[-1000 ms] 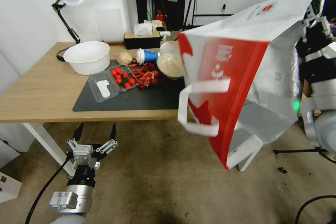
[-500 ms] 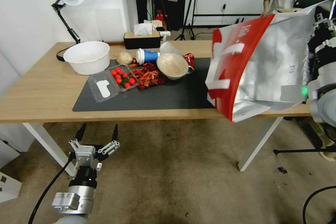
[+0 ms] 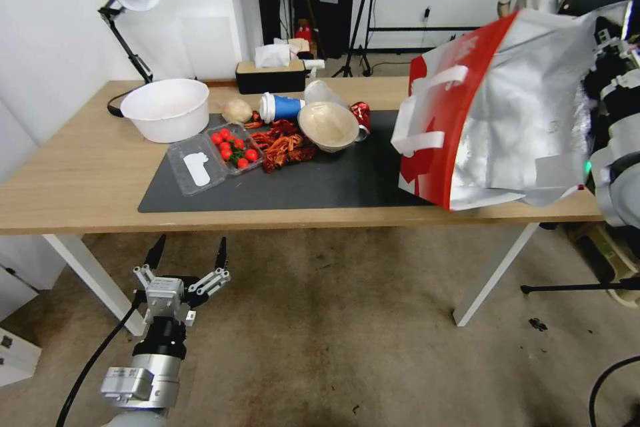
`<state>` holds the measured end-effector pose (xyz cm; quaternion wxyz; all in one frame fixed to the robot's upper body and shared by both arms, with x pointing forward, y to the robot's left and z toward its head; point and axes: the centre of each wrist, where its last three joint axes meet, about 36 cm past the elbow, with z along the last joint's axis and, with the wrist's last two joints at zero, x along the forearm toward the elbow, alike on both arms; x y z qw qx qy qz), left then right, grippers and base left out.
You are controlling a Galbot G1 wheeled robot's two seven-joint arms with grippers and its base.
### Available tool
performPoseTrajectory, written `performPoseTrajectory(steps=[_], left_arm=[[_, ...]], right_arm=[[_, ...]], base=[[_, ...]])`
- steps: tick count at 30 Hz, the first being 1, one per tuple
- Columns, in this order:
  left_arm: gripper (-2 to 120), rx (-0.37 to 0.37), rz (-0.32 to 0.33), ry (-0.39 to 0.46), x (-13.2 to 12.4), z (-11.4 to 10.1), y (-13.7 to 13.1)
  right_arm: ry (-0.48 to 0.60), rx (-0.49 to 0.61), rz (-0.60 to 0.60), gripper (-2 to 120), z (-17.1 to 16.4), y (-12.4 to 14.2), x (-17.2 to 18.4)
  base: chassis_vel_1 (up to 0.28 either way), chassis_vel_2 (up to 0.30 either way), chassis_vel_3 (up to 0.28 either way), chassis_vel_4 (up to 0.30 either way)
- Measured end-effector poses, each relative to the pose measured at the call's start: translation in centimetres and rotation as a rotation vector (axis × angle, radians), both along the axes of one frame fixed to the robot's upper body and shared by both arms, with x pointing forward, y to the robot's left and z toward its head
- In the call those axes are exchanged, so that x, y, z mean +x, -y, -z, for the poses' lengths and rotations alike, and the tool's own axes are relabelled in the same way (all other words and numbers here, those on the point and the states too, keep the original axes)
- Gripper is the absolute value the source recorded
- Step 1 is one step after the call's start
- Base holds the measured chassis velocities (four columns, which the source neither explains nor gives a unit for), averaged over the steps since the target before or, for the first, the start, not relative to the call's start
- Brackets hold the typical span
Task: Pick up the food delivery bag from the floor and place it on the table.
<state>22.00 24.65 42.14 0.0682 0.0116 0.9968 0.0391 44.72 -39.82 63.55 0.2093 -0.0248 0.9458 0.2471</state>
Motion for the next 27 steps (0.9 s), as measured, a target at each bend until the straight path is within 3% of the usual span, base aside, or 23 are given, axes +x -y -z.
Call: performPoseTrajectory(steps=[3, 5, 7, 9, 11, 16, 19, 22, 27], left_arm=[[100, 0.000, 0.001, 0.001, 0.0, 0.0, 0.0], [100, 0.000, 0.002, 0.002, -0.1, 0.0, 0.1], [100, -0.001, 0.003, 0.006, -0.1, -0.1, 0.1], [100, -0.001, 0.003, 0.006, -0.1, -0.1, 0.1], [100, -0.001, 0.003, 0.006, -0.1, -0.1, 0.1], [100, -0.004, 0.006, 0.016, 0.0, 0.0, 0.2], [100, -0.006, 0.009, 0.026, 0.0, 0.1, 0.2], [100, -0.008, 0.010, 0.034, 0.0, 0.2, 0.2], [100, -0.011, 0.009, 0.040, -0.1, 0.2, 0.1]], right_arm=[[0.011, -0.021, -0.010, 30, -0.2, 0.2, 0.1], [0.012, -0.024, -0.011, 33, -0.2, 0.3, 0.1], [0.018, -0.033, -0.019, 45, -0.2, 0.4, -0.1], [0.021, -0.035, -0.022, 47, -0.1, 0.4, -0.2], [0.038, -0.047, -0.040, 59, 0.2, 0.2, -0.8], [0.061, -0.066, -0.072, 73, 0.9, -0.3, -1.7], [0.083, -0.090, -0.111, 88, 1.4, -1.1, -2.6], [0.092, -0.103, -0.131, 96, 1.8, -1.5, -3.1], [0.095, -0.134, -0.141, 100, 2.6, -2.1, -4.1]], base=[[0.000, 0.000, 0.000, 0.000], [0.000, 0.000, 0.000, 0.000], [0.000, 0.000, 0.000, 0.000], [0.000, 0.000, 0.000, 0.000], [0.000, 0.000, 0.000, 0.000], [0.000, 0.000, 0.000, 0.000], [0.000, 0.000, 0.000, 0.000], [0.000, 0.000, 0.000, 0.000], [0.000, 0.000, 0.000, 0.000]])
